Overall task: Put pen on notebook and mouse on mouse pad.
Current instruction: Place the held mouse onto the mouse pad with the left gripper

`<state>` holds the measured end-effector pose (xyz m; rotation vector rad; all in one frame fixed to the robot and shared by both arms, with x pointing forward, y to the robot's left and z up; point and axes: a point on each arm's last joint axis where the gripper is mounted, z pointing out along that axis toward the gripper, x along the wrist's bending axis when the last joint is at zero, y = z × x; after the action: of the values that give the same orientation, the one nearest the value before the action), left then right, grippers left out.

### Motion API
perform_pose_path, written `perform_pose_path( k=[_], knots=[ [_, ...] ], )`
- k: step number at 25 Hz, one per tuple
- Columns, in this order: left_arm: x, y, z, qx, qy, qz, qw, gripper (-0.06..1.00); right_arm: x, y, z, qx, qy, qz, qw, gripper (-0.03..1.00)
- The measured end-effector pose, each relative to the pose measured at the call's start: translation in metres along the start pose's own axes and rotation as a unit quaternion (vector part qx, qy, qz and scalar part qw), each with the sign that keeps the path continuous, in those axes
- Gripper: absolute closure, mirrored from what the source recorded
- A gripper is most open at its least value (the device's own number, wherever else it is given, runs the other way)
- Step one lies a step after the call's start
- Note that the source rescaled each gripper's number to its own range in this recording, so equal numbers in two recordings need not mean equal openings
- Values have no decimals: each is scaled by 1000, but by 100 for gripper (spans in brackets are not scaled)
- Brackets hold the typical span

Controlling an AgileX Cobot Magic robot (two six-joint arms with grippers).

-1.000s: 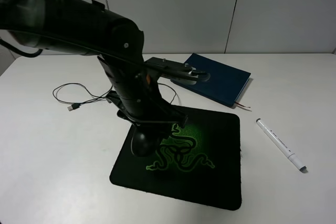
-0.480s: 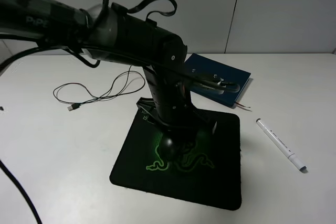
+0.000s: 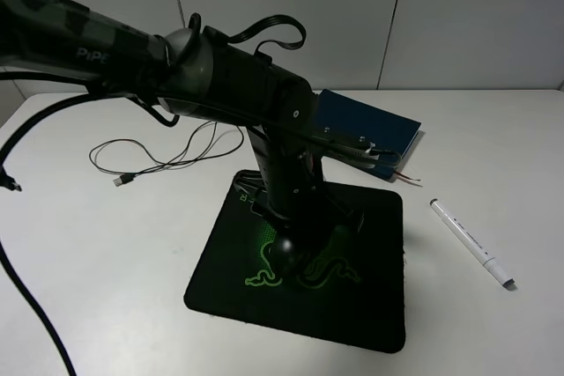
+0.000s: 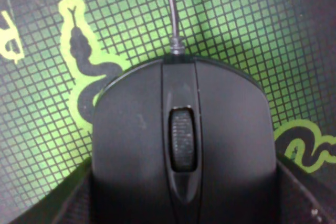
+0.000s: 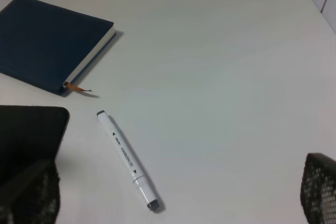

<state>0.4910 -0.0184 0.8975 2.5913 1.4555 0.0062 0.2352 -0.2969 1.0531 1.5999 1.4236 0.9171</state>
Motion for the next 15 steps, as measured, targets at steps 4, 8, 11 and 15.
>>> perform_pose_path(
  k=[4,8,11,15],
  knots=[
    [0,0,0,-1,0,0,1000,94,0,0,0,0,0,0,1000,-3],
    [0,0,0,-2,1,1,1000,94,0,0,0,0,0,0,1000,-3],
    [0,0,0,-2,1,1,1000,94,0,0,0,0,0,0,1000,-3],
    [0,0,0,-1,1,1,1000,92,0,0,0,0,0,0,1000,-3]
  ],
)
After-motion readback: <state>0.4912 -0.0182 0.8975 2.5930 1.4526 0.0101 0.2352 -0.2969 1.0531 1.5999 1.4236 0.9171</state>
